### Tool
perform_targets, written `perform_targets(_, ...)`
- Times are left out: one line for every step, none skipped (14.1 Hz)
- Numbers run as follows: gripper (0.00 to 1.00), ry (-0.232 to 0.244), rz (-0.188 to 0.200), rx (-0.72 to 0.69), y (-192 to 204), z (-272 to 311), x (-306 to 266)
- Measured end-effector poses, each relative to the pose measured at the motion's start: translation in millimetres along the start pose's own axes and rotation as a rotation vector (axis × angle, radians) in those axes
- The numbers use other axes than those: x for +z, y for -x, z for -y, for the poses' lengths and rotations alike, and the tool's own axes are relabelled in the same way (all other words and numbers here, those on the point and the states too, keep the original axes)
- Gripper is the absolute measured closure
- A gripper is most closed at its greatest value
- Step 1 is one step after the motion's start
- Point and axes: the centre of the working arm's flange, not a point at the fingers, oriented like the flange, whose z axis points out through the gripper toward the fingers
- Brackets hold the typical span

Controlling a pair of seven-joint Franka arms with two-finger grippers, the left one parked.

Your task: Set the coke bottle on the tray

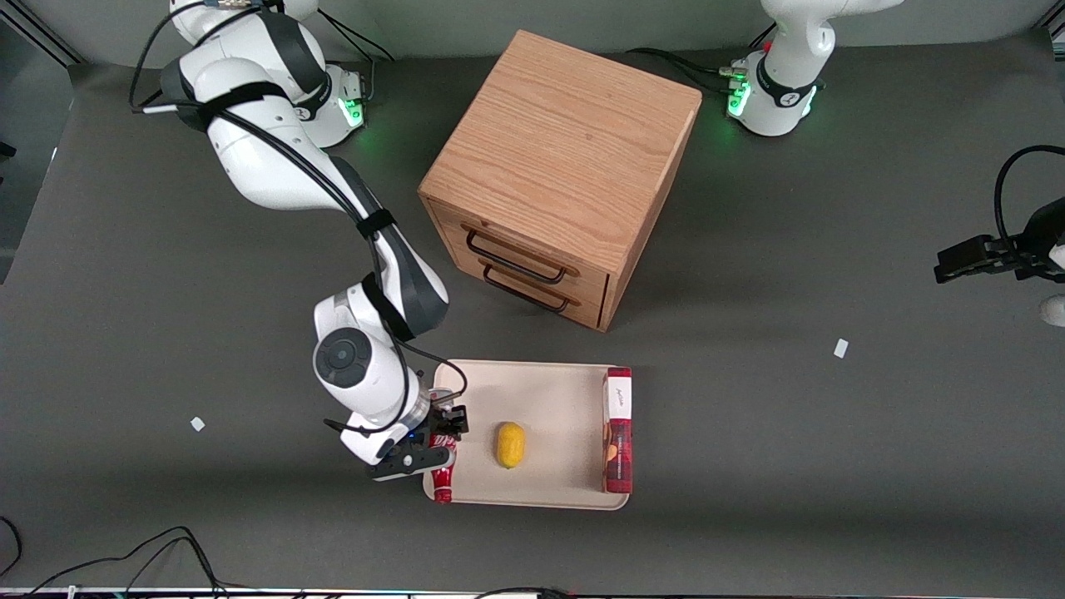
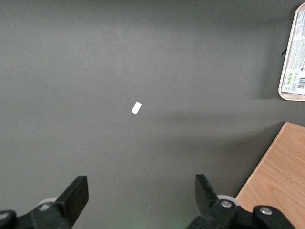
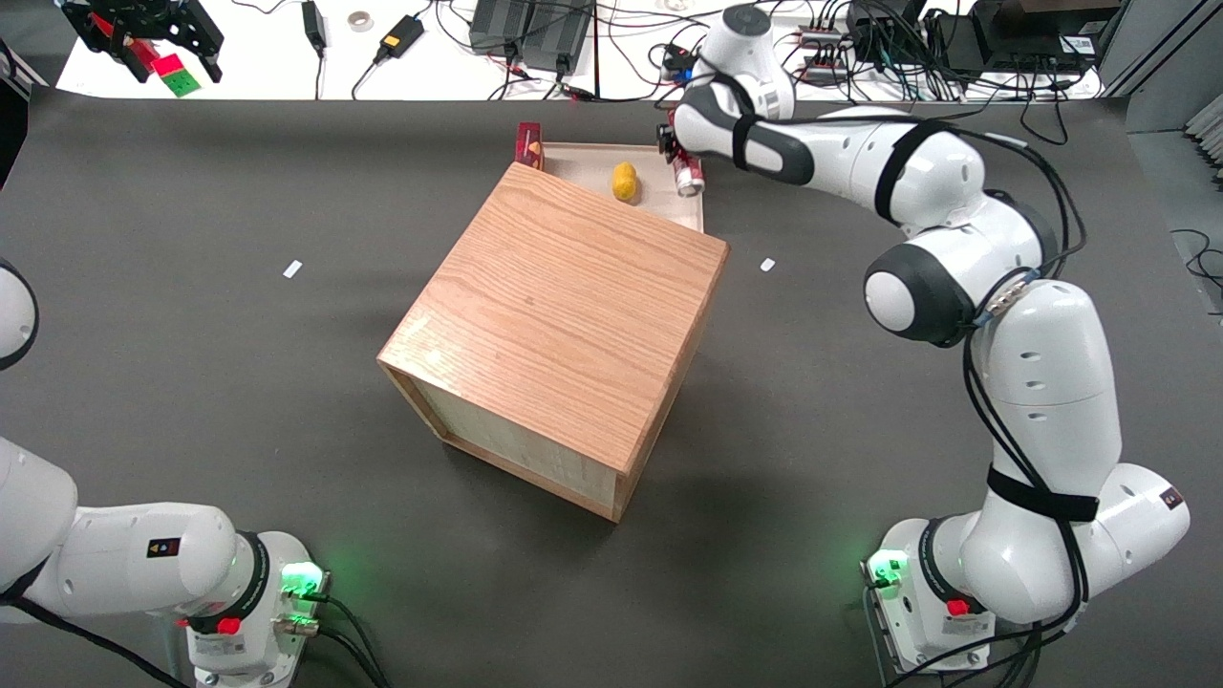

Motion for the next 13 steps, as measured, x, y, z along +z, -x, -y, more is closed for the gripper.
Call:
perform_targets(0.44,-0.001,0.003,0.012,2,0,11)
perform_targets(0.44,-0.002,0.001,0.020,4,-1,21)
perform_targets(0.44,-0.003,-0.003,0.026,6,-2,29)
perform_targets(0.44,-0.005,-0.006,0.032,8,-3,38)
perform_targets(0.44,-0.007,-0.008,0.038,10,-4,44)
perform_targets(0.44,-0.008,-0.008,0.043,11,-4,49)
perform_targets(0.44,-0.008,-0.009,0.047,12,-4,52)
perform_targets(0.42,-0.008,-0.008,0.051,12,-4,53)
perform_targets(0.41,-0.008,-0.009,0.053,12,-5,54)
perform_targets(0.35,-0.009,-0.011,0.055,12,-4,53)
perform_targets(0.26,-0.012,-0.018,0.056,11,-4,53)
perform_targets(0.19,-0.016,-0.032,0.057,10,-4,53)
perform_targets(0.19,-0.020,-0.043,0.058,11,-5,55)
